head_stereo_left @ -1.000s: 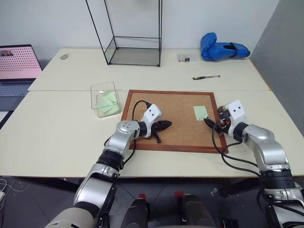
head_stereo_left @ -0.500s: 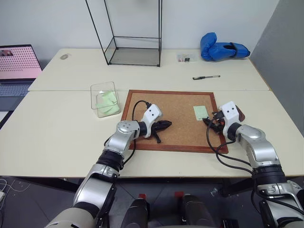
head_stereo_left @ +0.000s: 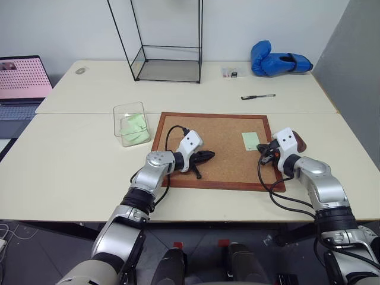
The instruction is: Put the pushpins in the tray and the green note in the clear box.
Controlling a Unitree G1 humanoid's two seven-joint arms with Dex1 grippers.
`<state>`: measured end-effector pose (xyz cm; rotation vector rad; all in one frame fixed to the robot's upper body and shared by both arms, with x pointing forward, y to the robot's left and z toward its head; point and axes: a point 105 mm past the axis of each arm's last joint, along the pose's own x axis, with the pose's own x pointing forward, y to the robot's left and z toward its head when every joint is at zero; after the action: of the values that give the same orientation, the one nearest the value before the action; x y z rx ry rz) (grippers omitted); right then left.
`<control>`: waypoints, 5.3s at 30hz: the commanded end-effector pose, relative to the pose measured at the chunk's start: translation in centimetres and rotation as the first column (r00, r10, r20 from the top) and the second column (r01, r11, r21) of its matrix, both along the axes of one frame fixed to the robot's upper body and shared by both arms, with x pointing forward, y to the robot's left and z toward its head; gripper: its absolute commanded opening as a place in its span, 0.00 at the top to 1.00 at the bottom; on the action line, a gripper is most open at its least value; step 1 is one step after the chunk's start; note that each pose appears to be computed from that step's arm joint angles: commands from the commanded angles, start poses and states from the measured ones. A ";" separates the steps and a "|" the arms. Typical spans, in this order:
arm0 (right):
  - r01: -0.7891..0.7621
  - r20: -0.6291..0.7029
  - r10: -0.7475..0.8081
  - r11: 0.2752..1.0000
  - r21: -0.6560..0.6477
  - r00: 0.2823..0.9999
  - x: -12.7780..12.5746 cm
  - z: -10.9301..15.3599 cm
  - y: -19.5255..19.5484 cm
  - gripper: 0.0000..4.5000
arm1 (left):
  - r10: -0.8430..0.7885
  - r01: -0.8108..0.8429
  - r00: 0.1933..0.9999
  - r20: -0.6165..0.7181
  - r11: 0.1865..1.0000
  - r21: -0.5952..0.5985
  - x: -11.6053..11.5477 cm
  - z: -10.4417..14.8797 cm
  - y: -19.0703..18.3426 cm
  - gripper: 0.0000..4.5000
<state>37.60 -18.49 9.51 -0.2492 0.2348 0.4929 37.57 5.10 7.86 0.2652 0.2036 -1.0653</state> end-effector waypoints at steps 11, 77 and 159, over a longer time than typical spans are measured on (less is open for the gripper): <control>-0.090 0.191 0.070 0.991 0.100 0.979 -0.6 5.9 1.6 0.99 | 0.023 -0.017 0.996 -0.082 0.997 0.082 -0.4 -2.7 0.5 1.00; -0.005 0.221 0.040 0.988 -0.154 0.974 -1.3 8.7 -4.1 0.18 | 0.014 -0.007 0.996 -0.083 0.996 0.091 -0.6 -3.0 0.5 1.00; -0.360 0.256 0.390 0.919 -0.158 0.884 -2.3 9.4 6.3 1.00 | -0.037 0.072 0.975 0.219 0.985 -0.154 1.9 7.1 -2.5 0.08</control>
<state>35.81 -13.00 16.80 -0.4634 -0.0029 0.7986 39.34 3.49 13.65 0.1718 -0.0086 -1.0681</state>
